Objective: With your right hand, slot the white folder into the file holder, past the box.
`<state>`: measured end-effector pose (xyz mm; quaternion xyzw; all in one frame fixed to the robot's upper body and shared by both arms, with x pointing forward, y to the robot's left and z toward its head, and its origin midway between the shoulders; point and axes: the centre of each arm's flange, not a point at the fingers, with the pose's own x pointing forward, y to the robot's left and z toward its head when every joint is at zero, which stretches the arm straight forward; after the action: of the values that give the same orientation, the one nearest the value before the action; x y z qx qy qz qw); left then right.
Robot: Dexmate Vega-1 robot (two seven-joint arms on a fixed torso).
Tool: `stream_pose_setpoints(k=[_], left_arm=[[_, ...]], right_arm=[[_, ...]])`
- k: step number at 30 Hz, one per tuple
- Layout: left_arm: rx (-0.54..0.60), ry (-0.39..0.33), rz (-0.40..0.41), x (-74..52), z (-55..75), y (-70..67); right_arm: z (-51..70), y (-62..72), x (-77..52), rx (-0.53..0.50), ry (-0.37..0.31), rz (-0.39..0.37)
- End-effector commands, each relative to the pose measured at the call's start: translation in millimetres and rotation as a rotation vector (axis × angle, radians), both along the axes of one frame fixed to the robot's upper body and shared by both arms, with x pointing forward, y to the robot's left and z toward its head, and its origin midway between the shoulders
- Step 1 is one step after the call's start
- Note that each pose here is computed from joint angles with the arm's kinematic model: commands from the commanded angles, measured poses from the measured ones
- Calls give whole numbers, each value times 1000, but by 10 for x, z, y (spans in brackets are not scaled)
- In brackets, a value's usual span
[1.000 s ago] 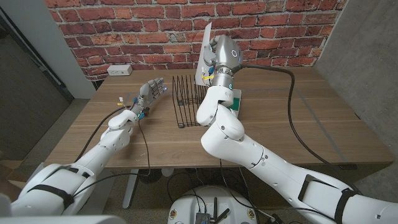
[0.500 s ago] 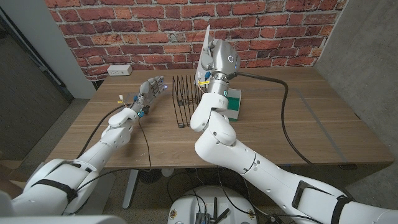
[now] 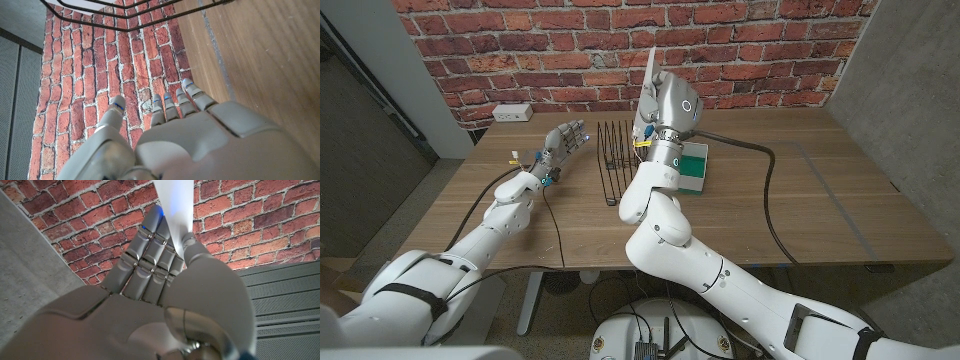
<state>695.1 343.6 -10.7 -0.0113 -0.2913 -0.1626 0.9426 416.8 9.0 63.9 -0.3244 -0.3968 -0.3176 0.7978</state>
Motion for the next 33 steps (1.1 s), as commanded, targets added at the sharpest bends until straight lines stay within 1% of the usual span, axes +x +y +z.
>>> stream_pose_setpoints(k=[1,8,19,22,23,29,33], left_arm=[[-2,-10,-12,8,-3,-26],[-4,-17,-23,26,1,-50],[-2,-15,-35,58,0,-105],[-2,-19,-46,66,5,-122],[-1,-19,-48,68,6,-127],[3,-15,-49,77,16,-159],[4,-17,-50,76,19,-168]], right_arm=[[-172,36,8,13,-38,-16],[-237,45,15,17,-65,-28],[-352,55,65,19,-107,-39],[-380,51,85,35,-126,-47],[-388,49,94,24,-129,-46],[-445,16,161,27,-136,-40],[-478,-11,203,7,-135,-35]])
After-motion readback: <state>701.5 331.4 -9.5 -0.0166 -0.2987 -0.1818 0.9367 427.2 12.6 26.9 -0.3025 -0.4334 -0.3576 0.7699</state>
